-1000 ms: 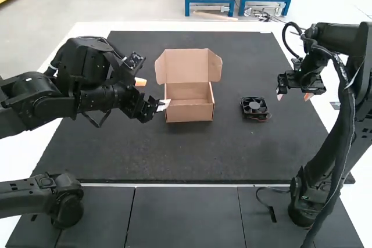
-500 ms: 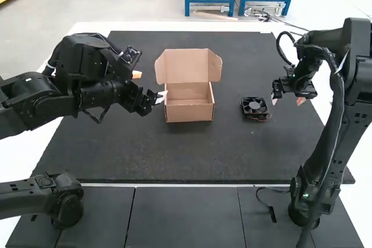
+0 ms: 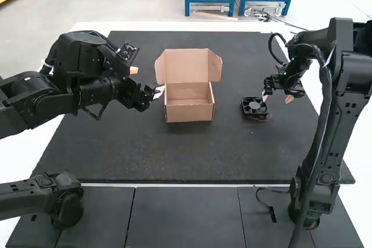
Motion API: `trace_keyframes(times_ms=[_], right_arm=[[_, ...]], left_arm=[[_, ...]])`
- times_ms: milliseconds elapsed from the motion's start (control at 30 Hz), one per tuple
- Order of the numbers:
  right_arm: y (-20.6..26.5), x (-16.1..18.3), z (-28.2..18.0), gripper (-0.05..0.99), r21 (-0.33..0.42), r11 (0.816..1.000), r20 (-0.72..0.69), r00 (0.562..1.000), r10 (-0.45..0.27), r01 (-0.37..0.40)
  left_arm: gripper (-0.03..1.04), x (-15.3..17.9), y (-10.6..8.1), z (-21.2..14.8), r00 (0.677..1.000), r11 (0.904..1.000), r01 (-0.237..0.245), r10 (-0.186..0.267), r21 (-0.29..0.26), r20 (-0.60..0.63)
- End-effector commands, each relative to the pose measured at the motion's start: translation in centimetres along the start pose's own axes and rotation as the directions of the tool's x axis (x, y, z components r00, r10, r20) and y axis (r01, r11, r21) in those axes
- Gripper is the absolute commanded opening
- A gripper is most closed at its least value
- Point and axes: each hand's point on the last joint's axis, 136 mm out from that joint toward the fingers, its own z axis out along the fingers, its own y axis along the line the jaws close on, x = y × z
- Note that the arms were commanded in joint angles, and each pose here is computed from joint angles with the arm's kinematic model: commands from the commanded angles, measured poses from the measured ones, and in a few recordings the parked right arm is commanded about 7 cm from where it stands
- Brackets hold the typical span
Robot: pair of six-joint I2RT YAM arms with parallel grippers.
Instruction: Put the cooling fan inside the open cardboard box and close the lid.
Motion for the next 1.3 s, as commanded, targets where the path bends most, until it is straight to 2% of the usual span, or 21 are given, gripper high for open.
trace_keyframes(times_ms=[0,200,467,1267], right_arm=[[0.3,-1.0,0.0,0.90,-0.006,1.000,0.009,1.000,0.007,-0.007],[-0.1,-1.7,0.7,0.90,-0.002,1.000,-0.004,1.000,0.013,-0.013],[-0.9,-1.3,1.4,0.90,0.045,0.999,-0.050,0.999,0.015,-0.013],[-0.6,-0.8,3.5,0.90,0.035,0.999,-0.114,0.993,0.009,-0.005]], left_arm=[[0.97,-0.1,0.4,-0.1,1.000,0.9998,-0.008,0.009,-0.018,0.008],[0.97,-0.2,0.4,-0.1,1.000,0.9998,-0.008,0.008,-0.018,0.011],[0.97,-0.4,0.4,-0.1,1.000,0.9998,-0.007,0.007,-0.019,0.020],[0.97,-1.1,0.5,-0.1,0.999,0.9997,-0.001,0.002,-0.023,0.042]])
